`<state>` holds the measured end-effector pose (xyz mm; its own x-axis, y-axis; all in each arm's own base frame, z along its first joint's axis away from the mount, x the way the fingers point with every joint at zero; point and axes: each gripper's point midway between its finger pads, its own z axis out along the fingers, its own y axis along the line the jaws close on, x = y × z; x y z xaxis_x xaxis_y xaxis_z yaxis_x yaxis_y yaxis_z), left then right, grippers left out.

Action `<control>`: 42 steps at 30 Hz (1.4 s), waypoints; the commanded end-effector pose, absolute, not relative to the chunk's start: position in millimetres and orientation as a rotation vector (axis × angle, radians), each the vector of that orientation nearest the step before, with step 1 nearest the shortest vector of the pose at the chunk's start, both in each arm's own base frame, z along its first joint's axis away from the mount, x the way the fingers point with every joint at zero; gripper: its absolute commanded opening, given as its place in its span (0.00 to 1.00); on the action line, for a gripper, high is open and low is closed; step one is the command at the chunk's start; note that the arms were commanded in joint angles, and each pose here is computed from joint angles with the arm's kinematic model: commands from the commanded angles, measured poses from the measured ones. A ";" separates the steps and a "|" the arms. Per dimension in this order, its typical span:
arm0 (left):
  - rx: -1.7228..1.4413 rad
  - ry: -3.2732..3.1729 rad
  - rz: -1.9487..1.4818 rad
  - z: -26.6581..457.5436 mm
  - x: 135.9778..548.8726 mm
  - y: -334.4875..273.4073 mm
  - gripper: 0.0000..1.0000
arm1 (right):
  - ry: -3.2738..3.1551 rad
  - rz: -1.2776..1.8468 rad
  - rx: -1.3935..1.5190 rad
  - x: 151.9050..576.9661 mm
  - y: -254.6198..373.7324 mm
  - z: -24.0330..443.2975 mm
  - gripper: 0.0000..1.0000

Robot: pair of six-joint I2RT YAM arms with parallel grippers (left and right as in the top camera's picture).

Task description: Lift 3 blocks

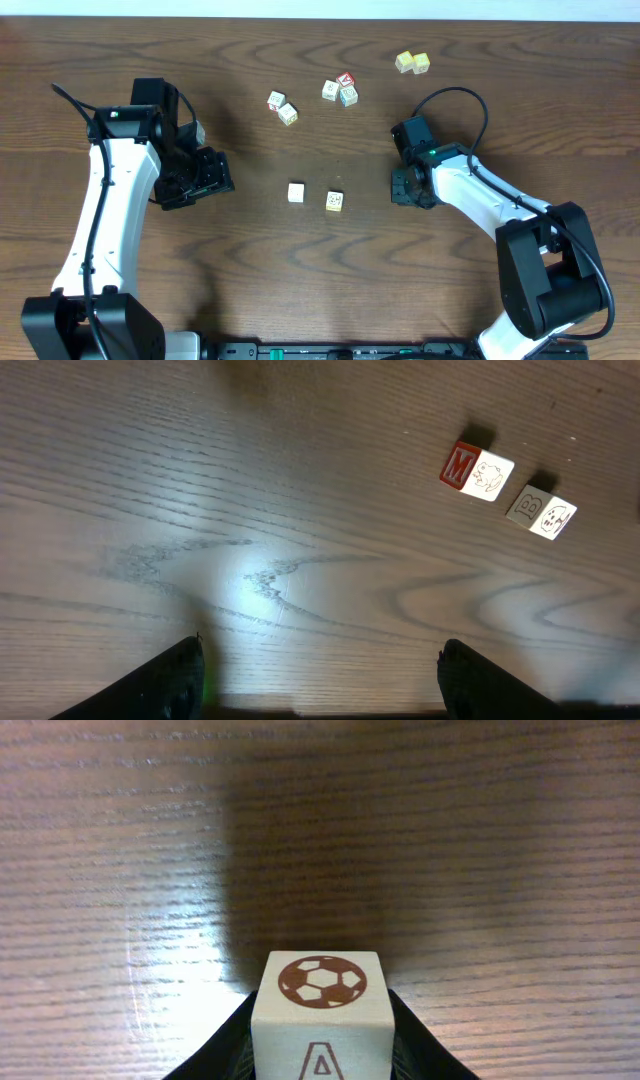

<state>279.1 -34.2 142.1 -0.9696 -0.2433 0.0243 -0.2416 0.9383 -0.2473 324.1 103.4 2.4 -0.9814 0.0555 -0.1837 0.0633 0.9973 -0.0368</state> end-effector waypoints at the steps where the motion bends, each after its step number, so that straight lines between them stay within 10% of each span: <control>1: -0.367 3.084 -0.376 144.5 281.0 -32.9 0.75 | 2.942 -0.091 0.088 330.3 98.0 5.1 0.36; 22: -0.367 3.084 -0.376 144.5 281.0 -32.9 0.75 | 2.957 0.320 -0.177 333.8 214.9 91.2 0.81; 29: -0.367 3.084 -0.376 144.5 281.0 -32.9 0.75 | 2.973 0.188 0.158 316.5 237.5 51.1 0.79; 42: -0.367 3.084 -0.376 144.5 281.0 -32.9 0.75 | 2.992 0.180 -0.057 316.0 261.6 12.6 0.80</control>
<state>279.1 -34.2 142.1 -0.9696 -0.2433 0.0243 -0.2416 0.9383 -0.2473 315.3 262.1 16.5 -0.9909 0.0229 -0.1329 0.0046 0.9907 0.1360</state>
